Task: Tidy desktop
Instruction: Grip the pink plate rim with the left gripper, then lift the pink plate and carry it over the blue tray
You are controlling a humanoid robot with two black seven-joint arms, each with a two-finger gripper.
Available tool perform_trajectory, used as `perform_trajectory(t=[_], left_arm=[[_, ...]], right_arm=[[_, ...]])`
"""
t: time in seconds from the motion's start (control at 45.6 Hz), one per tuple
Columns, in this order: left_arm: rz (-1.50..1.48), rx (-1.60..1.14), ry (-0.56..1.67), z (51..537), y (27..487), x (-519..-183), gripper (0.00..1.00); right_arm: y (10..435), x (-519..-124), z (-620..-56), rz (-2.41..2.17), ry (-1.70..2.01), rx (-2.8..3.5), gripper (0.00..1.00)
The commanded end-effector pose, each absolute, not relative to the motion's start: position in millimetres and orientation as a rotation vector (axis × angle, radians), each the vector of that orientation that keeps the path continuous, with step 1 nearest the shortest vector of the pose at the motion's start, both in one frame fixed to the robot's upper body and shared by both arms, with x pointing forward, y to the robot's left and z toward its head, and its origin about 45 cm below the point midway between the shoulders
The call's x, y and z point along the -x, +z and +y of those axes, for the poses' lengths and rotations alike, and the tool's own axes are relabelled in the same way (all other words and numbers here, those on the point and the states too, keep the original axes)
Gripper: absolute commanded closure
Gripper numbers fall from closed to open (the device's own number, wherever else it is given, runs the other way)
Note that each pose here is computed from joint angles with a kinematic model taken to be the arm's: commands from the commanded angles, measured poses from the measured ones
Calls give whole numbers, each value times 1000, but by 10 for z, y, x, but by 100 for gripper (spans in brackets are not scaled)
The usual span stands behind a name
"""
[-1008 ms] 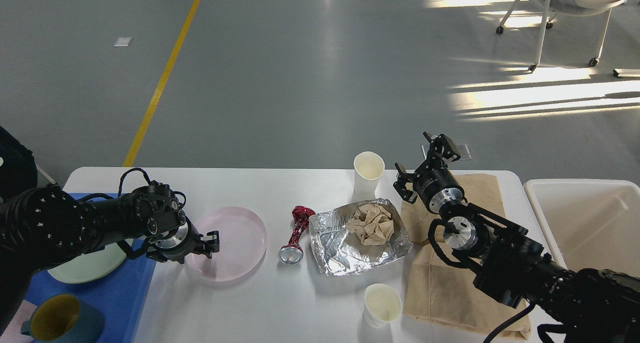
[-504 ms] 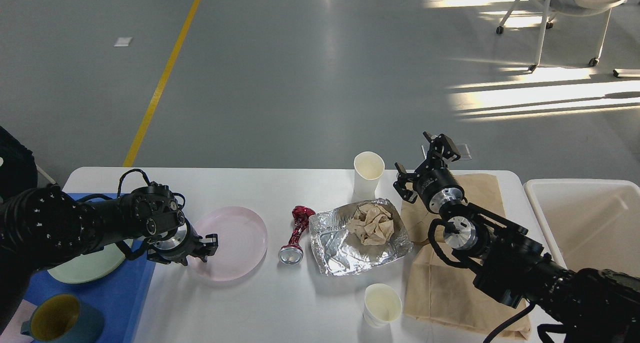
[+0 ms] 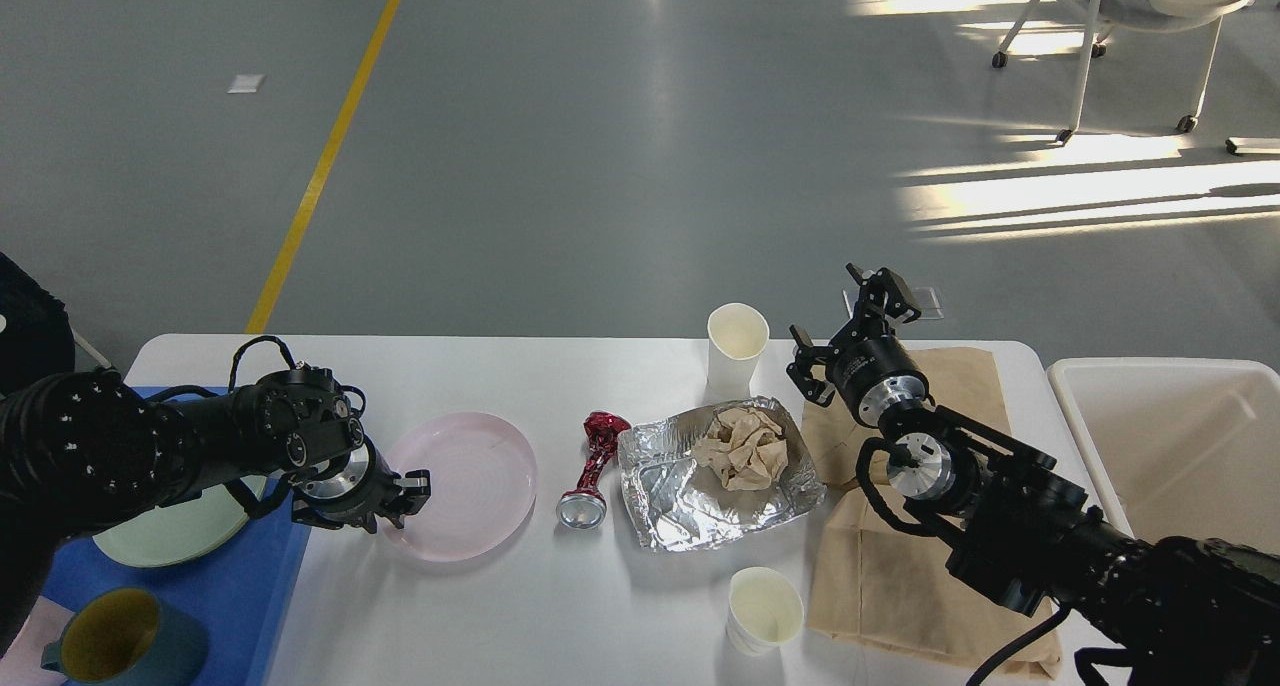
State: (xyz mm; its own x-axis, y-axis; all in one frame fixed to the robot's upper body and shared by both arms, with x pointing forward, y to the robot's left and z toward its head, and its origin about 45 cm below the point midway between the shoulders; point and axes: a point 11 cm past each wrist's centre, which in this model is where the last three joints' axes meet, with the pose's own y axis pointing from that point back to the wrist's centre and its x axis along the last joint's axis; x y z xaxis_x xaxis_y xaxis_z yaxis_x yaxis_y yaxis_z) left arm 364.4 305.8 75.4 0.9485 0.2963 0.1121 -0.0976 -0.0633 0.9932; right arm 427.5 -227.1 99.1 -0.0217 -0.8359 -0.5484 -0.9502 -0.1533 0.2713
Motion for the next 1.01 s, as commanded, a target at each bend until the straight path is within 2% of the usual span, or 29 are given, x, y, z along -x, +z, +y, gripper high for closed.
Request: perform_trajectory(t=[0.0,0.11,0.219,0.416,0.526,0.811,0.986], left_arm=[[179,-1602,319,3122,777,-3628,92],[180,-1602,328,3151,804,-3647,94],[189,-1600,315,3159,831,-3649,99],[176,-1597,342,3252,1062,-3803,100],[146,-1585,354,3231,1315,-3974,100],[129,-1553,451,3538,2003,-4266,100],[197,-1448,579,4048,2544,-4275,100]], right_arm=[[987,-4272,-2272,1913,921,2058,0],[993,-4277,-2270,1912,919,2059,0],[993,-4277,-2270,1912,919,2059,0],[993,-4277,-2270,1912,919,2059,0],[992,-4277,-2275,1914,919,2058,0],[985,-4272,-2277,1915,920,2058,0],[985,-4272,-2277,1915,920,2058,0]])
